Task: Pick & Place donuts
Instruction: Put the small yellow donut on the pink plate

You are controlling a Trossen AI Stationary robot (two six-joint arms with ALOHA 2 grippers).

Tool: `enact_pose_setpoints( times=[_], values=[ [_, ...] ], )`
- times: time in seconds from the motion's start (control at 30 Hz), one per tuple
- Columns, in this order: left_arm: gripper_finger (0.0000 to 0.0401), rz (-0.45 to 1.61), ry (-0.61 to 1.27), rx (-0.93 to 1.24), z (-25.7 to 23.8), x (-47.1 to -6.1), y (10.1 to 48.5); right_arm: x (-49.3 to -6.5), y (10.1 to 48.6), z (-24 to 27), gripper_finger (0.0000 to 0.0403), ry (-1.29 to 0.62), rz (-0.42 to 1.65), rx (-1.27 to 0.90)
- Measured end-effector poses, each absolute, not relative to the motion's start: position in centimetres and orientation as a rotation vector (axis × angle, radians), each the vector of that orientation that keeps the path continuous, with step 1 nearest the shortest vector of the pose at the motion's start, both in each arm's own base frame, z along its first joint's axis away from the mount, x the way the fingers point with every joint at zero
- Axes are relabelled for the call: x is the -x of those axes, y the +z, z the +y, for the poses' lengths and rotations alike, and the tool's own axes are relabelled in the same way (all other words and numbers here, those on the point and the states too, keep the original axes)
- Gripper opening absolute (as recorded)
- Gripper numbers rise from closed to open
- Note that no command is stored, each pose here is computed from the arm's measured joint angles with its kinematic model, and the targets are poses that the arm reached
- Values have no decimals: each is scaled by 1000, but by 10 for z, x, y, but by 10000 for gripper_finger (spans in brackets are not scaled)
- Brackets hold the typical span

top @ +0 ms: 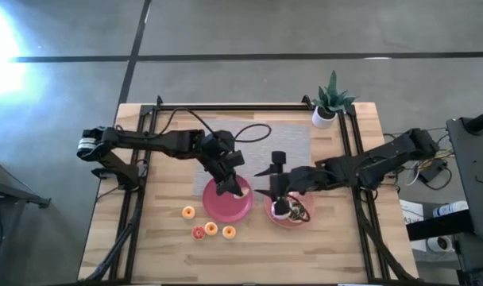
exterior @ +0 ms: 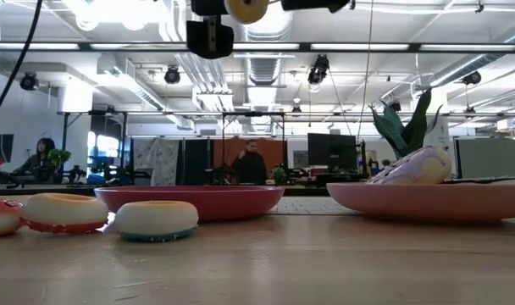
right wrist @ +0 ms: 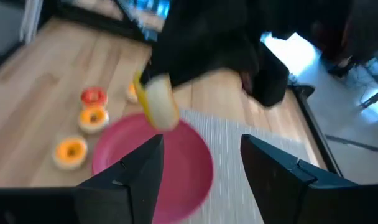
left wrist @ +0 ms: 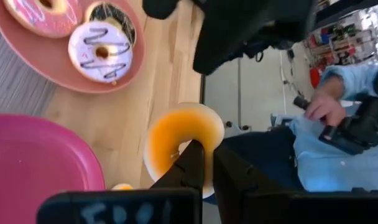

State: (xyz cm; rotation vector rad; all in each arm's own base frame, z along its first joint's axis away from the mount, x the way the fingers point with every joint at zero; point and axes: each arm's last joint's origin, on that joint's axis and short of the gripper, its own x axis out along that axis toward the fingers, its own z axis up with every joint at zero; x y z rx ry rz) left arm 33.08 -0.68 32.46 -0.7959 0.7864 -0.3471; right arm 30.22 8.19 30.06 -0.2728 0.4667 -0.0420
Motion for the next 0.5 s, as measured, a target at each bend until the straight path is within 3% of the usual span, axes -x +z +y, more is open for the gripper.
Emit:
enact_pose_setpoints(
  times=[0.5],
  values=[
    [0, 790, -286, 771, -7, -332, 318, -344, 310, 89, 206, 99, 589, 378]
  ],
)
